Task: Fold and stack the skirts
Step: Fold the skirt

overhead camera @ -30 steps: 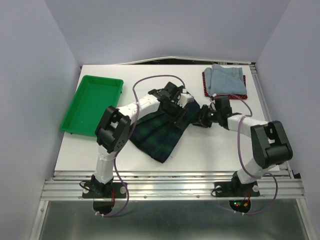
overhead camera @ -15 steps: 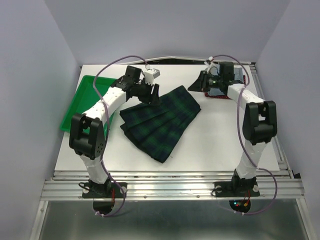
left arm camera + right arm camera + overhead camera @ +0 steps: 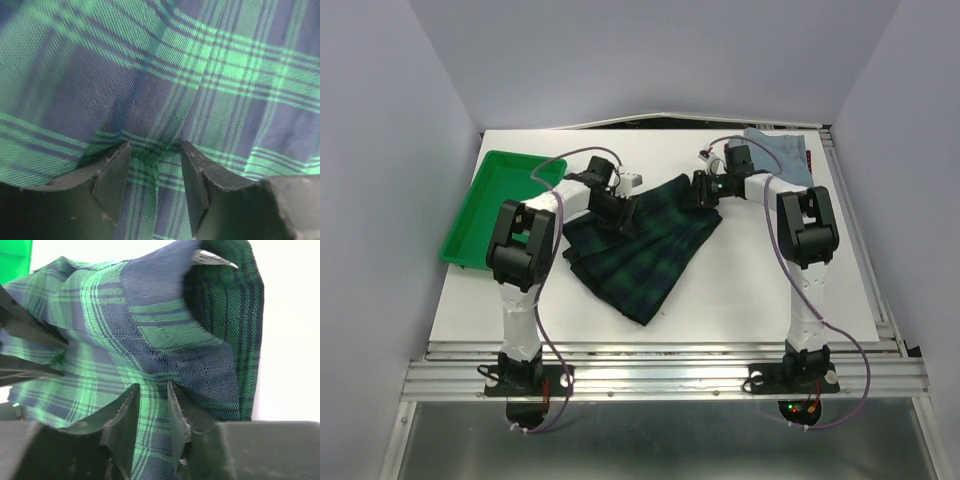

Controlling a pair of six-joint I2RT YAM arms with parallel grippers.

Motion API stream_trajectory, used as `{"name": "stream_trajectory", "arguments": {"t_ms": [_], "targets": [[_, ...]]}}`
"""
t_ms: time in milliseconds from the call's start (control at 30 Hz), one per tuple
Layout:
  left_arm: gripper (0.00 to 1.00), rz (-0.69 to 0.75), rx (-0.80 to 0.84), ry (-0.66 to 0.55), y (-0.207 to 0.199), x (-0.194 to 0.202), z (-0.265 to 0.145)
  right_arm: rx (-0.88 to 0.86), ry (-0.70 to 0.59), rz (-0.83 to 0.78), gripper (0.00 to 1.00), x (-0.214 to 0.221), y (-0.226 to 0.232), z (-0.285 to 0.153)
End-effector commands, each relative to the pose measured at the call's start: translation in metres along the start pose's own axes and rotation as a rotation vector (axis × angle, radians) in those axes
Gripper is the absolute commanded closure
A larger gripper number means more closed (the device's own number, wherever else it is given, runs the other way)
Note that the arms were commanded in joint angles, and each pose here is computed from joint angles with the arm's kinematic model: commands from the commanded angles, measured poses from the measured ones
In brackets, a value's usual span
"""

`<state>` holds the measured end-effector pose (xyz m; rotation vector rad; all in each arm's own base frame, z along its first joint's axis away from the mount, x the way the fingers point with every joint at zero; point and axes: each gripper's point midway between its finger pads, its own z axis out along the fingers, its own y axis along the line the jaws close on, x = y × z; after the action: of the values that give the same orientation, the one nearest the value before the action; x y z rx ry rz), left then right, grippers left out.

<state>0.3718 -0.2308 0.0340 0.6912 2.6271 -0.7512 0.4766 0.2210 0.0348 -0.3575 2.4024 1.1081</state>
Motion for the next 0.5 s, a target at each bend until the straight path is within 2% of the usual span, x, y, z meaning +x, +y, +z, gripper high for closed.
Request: {"name": "stream_trajectory", "arguments": {"t_ms": [0,67,100,167,233,300,333,400,467], "targets": [[0.43,0.045,-0.082,0.038,0.025,-0.014,0.006,0.230,0.097,-0.003,0.67,0.053,-0.053,-0.007],[0.43,0.099,-0.105,0.027,0.032,-0.036,0.005,0.255,0.128,0.004,0.71,0.068,-0.054,-0.015],[0.43,0.103,-0.139,0.070,0.043,-0.030,0.012,0.262,0.175,0.037,0.72,0.090,-0.053,-0.020],[0.43,0.164,-0.197,0.047,0.057,-0.052,0.011,0.233,0.193,0.049,0.74,0.102,-0.035,-0.034],[0.43,0.204,-0.230,0.019,0.063,-0.070,0.008,0.206,0.262,0.077,0.75,0.141,-0.016,-0.042],[0.43,0.257,-0.246,-0.031,0.064,-0.099,0.005,0.143,0.294,0.019,0.75,0.157,0.017,-0.053],[0.43,0.275,-0.256,-0.051,0.063,-0.111,0.004,0.099,0.361,0.000,0.75,0.184,0.039,-0.051],[0.42,0.334,-0.272,-0.117,0.054,-0.146,-0.003,-0.032,0.420,-0.040,0.74,0.203,0.088,-0.059],[0.40,0.390,-0.289,-0.205,0.033,-0.181,-0.020,-0.199,0.460,-0.082,0.68,0.217,0.144,-0.069]]}}
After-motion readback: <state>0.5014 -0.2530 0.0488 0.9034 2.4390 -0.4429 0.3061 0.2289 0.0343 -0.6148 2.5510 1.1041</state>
